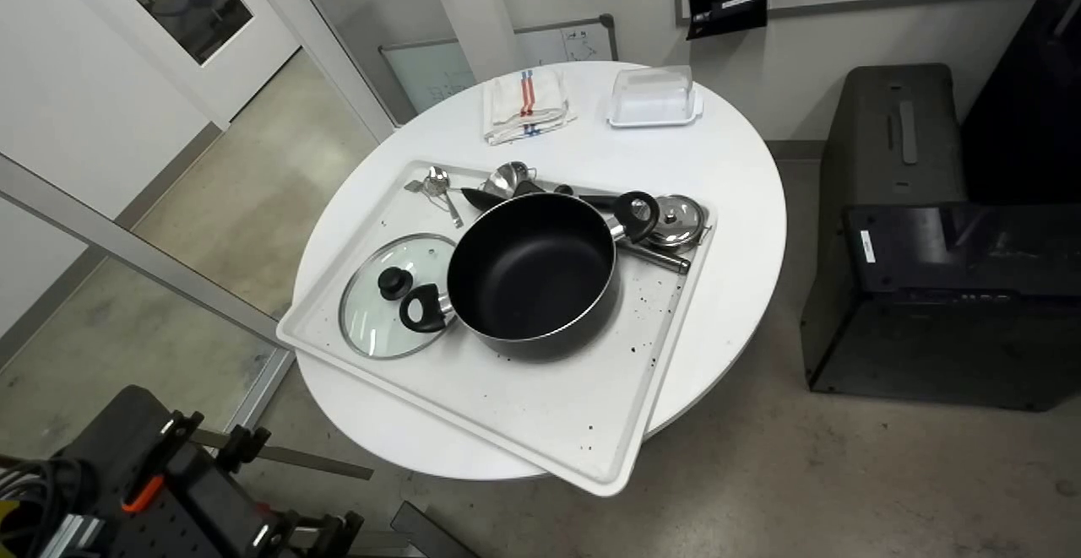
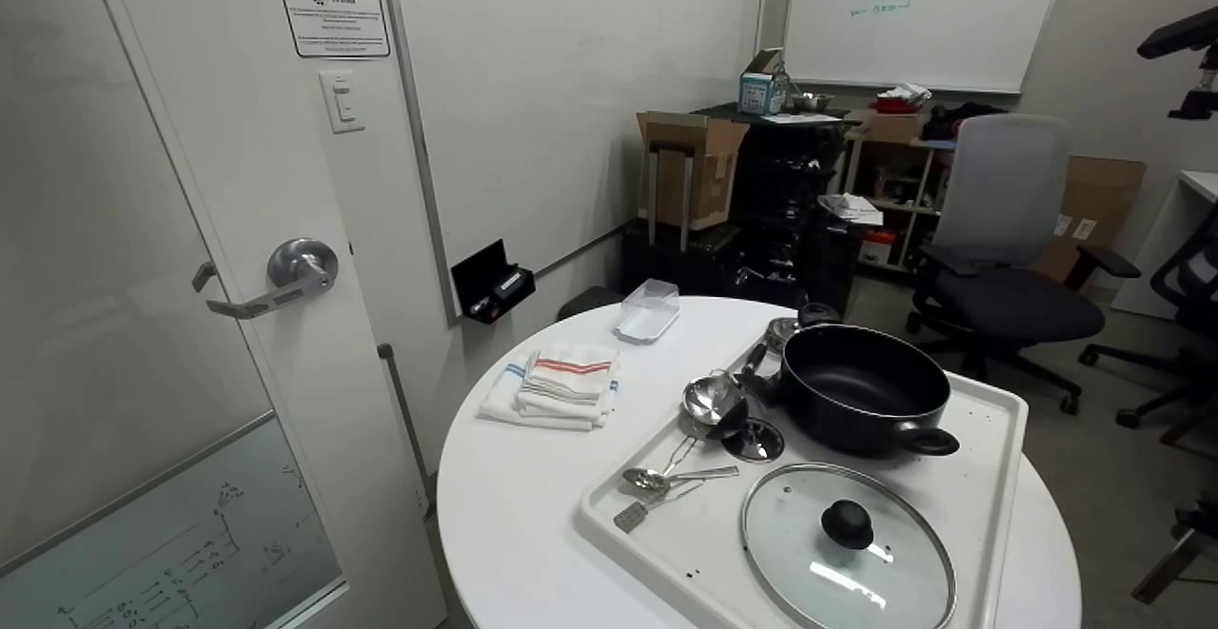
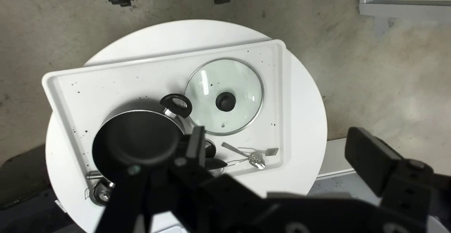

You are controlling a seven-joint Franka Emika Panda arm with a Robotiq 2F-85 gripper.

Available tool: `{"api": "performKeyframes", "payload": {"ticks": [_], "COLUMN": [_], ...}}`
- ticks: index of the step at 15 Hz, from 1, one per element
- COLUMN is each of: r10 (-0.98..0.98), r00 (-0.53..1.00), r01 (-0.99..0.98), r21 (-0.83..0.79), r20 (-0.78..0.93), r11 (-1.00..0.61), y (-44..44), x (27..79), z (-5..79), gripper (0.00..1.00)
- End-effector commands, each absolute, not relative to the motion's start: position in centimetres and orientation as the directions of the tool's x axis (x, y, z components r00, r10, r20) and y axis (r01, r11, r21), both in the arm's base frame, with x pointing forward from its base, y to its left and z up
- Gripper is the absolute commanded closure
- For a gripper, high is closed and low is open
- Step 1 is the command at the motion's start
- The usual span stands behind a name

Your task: Put the lid on the pot

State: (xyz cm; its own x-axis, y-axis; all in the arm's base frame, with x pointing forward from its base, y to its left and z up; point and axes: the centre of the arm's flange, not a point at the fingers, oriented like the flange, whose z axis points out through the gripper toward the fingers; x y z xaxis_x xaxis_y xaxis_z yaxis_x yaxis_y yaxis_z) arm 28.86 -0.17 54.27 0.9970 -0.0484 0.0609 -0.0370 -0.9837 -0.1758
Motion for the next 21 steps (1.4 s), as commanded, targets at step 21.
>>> {"api": "performKeyframes", "payload": {"ticks": [21], "r10": [-0.057], "r00": [0.998], "r01": [-0.055], "r21": [-0.044], "r20": [0.037], "r11": [-0.998], "y": [9.6], "x": [43.5], "z": [30.6], "gripper": [0.00]}}
